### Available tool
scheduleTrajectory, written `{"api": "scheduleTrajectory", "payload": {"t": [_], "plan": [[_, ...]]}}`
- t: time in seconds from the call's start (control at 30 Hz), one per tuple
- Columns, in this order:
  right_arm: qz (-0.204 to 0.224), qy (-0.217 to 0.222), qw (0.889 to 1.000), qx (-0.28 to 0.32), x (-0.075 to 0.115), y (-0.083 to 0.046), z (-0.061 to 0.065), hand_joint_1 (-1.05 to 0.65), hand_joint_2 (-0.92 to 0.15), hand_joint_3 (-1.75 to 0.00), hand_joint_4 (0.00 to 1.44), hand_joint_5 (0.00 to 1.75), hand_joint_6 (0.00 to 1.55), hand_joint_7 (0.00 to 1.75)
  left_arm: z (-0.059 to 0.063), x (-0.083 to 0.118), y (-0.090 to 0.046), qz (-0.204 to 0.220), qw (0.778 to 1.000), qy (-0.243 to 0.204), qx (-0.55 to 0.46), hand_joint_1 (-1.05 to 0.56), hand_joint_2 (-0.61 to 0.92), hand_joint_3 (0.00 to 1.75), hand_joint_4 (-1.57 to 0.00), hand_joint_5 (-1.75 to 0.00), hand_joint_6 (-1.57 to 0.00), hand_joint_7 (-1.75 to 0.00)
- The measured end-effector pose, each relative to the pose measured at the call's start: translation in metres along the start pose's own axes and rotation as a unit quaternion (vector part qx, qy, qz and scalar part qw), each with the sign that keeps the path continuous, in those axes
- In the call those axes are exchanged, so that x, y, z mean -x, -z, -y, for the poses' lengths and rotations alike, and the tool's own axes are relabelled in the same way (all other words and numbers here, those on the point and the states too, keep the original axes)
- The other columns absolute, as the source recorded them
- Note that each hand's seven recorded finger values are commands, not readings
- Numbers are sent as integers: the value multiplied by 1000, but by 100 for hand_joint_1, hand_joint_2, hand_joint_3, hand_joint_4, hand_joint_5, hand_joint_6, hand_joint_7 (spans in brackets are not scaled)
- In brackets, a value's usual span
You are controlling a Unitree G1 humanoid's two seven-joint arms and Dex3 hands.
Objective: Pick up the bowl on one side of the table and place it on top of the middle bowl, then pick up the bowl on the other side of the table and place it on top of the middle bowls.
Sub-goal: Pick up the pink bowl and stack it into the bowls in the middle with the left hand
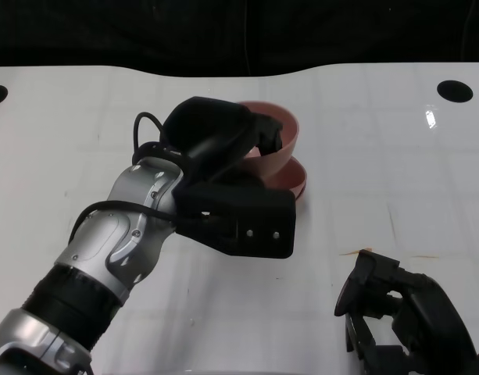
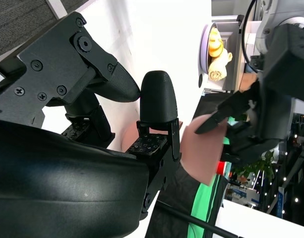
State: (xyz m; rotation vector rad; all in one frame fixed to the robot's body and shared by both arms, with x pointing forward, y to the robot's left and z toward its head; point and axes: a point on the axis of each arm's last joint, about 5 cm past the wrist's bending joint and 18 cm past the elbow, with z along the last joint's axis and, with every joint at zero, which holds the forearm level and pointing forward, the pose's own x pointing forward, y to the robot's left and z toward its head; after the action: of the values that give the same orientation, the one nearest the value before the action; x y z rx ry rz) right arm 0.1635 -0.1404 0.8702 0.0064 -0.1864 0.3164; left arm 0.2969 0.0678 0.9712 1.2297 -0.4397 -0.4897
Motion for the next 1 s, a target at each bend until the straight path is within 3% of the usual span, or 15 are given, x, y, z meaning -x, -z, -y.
{"api": "scheduleTrajectory", "payload": {"t": [0.27,0.3,0.37,0.4,0.43,0.5,0.6,0.7,0.87,1.0], "plan": [[0,-1,1000,0,0,0,-1,-15,-37,-143,87,175,73,163,14,-6,2,-13,998,54,-3,-40,92,12,-73,-161,-91,-50],[0,0,1000,0,0,0,-1,-15,-37,-143,87,175,73,163,17,-6,2,-14,998,61,-2,-39,92,14,-74,-136,-94,-45],[0,0,1000,2,0,0,-1,-15,-36,-143,87,175,73,164,22,-7,4,-18,997,74,9,-33,92,25,-75,-120,-90,-37],[0,-1,1000,4,0,0,-1,-15,-37,-143,87,175,73,164,25,-7,5,-19,996,80,14,-32,92,27,-64,-111,-79,-27],[-1,-1,1000,4,0,0,-1,-15,-37,-143,87,175,73,164,27,-7,6,-19,996,86,19,-34,92,28,-56,-86,-70,-17],[-1,0,1000,5,0,0,-2,-15,-37,-144,88,175,73,164,32,-7,8,-18,995,96,15,-39,92,31,-46,-53,-54,-5],[-1,0,1000,5,0,0,-2,-15,-37,-144,88,175,73,164,37,-6,10,-18,994,105,4,-44,92,32,-32,-35,-38,-1],[-1,0,1000,5,0,0,-2,-15,-37,-143,88,175,73,164,40,-6,10,-18,995,99,4,-48,92,34,-21,-29,-28,0],[-1,-2,1000,5,0,0,-2,-14,-37,-143,88,175,73,165,41,-7,6,-7,997,71,0,-55,92,35,-3,-24,-20,0],[0,-2,1000,5,0,0,-2,-14,-37,-143,88,175,73,164,40,-8,4,0,999,52,-10,-58,92,35,0,-23,-18,0]]}}
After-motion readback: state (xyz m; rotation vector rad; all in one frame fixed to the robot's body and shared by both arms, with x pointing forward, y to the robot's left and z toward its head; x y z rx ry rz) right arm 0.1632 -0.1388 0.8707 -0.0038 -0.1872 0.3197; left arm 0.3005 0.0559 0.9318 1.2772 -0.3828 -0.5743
